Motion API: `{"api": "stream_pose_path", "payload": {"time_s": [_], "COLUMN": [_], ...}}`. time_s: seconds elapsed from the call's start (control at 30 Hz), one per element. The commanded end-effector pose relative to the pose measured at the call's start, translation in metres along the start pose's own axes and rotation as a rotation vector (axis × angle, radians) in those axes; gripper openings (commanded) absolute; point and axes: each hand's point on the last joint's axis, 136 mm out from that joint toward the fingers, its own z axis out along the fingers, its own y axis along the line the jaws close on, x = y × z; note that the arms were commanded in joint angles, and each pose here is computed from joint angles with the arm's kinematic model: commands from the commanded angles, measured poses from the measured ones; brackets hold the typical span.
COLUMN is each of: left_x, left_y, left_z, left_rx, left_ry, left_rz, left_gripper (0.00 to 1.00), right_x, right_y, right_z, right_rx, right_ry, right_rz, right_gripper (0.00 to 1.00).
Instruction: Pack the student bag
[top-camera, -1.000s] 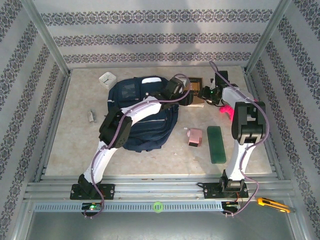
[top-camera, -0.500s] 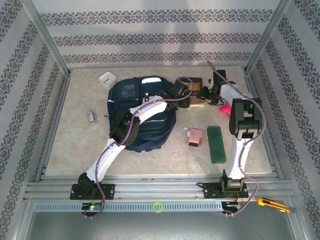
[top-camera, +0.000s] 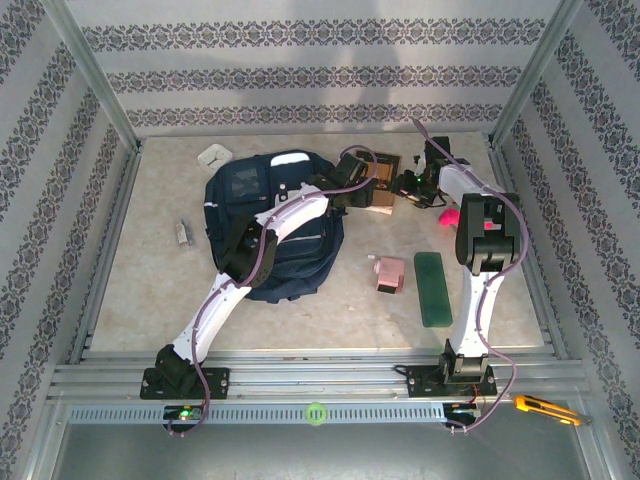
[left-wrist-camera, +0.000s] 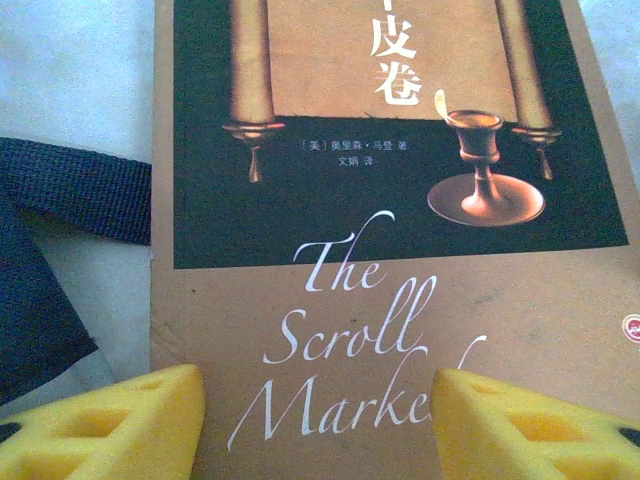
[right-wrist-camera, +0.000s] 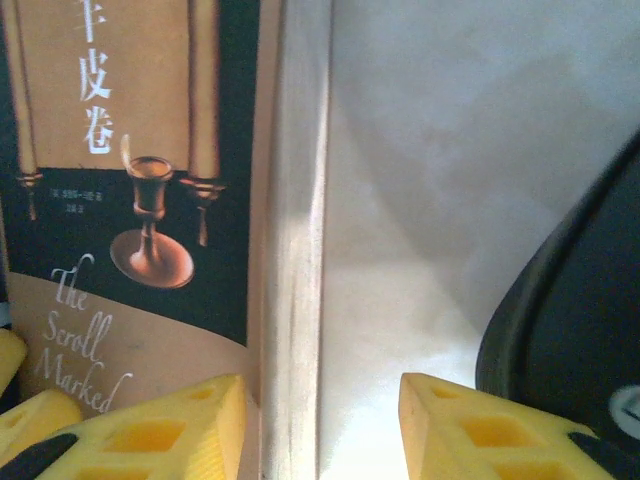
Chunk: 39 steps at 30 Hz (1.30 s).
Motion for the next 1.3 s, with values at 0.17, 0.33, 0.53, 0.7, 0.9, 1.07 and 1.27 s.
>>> {"api": "stream_pose_path", "payload": {"time_s": [0.17,0.33,0.53,0.7,0.9,1.07,1.27], "left_x": [0.003,-0.008,-0.012,-0.016,-0.017,-0.021,-0.014], "left_y": [0.024,0.018,0.014,0.034,0.052,0.061,0.049], "left_z": [-0.007,-0.021,-0.018,-0.020,-0.021,-0.023,-0.008], "left_rx": [-0.044,0.034,0.041,-0.034,-0.080,-0.097,-0.025], "left_ry": [0.011,-0.078,-0.069,-0.080,-0.071,-0.080,-0.028], "left_rz": [-0.033,-0.079,-0.080,-0.094,-0.091,-0.109,-0.138], "left_gripper": [0.62,0.62,0.62,0.62,0.62,0.62,0.61], "right_x": [0.000,0.001,0.004,0.013,0.024,0.026,0.029], "right_y": [0.028,0.050,0.037,0.013,-0.019,-0.034,-0.020], "right_z": [-0.026,-0.034,-0.009,0.013,0.020,0.012,0.017], "right_rx": [-0.101,-0.116,0.005,0.127,0.266,0.311,0.179], "right_ry": [-0.008,-0.021,0.029,0.090,0.134,0.146,0.157], "right_rz": [0.009,-0.026,-0.024,-0.034,-0.055,-0.050,-0.013], "right_gripper": [0.51,0.51,0.52,0.49,0.30,0.25,0.25]}}
